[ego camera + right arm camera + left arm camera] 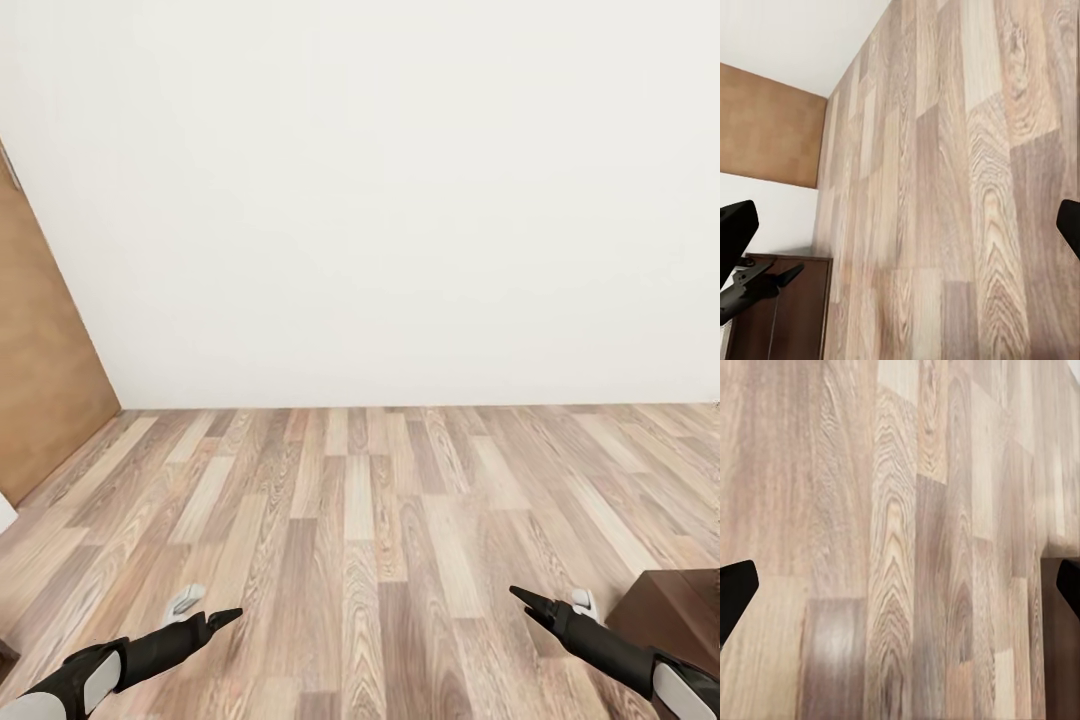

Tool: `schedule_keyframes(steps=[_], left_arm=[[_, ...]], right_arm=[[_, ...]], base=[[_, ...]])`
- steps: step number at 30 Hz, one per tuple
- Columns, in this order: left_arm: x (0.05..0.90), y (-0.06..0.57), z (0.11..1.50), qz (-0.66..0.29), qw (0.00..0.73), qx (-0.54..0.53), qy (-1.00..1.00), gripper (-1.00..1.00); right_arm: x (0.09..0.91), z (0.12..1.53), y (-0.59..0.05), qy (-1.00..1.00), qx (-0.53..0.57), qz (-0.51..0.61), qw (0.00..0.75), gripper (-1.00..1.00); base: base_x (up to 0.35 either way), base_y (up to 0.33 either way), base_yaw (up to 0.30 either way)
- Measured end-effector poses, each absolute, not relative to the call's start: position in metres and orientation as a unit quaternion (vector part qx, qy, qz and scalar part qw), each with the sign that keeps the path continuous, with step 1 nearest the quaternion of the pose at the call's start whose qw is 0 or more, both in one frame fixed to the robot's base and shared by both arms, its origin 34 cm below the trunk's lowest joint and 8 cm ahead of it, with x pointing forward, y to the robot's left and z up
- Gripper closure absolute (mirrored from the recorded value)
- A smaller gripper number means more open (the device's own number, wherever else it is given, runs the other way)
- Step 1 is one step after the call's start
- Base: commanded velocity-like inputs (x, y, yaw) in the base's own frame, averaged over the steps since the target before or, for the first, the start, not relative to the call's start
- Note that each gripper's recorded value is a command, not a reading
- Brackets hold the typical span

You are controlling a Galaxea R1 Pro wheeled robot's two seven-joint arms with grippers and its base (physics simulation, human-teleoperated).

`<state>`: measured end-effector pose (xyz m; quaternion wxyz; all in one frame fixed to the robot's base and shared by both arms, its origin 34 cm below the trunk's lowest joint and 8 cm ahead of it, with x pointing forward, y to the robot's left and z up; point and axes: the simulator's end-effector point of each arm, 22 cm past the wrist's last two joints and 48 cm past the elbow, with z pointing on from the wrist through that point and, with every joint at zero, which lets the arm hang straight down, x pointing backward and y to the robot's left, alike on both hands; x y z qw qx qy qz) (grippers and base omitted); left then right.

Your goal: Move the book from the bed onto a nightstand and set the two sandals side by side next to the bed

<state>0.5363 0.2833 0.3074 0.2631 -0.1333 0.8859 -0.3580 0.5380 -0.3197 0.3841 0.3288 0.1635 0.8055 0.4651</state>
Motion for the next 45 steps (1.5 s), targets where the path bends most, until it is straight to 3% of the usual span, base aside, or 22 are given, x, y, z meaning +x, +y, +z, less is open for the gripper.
schedule_keyframes(steps=[45], left_arm=[[0.5361, 0.2844, 0.3073, -0.357, 0.263, -0.133, 0.886, -1.0]], right_arm=[[0.5378, 0.3833, -0.3201, 0.806, 0.165, 0.464, 0.328, -1.0]], base=[[0.169, 0.104, -0.179]])
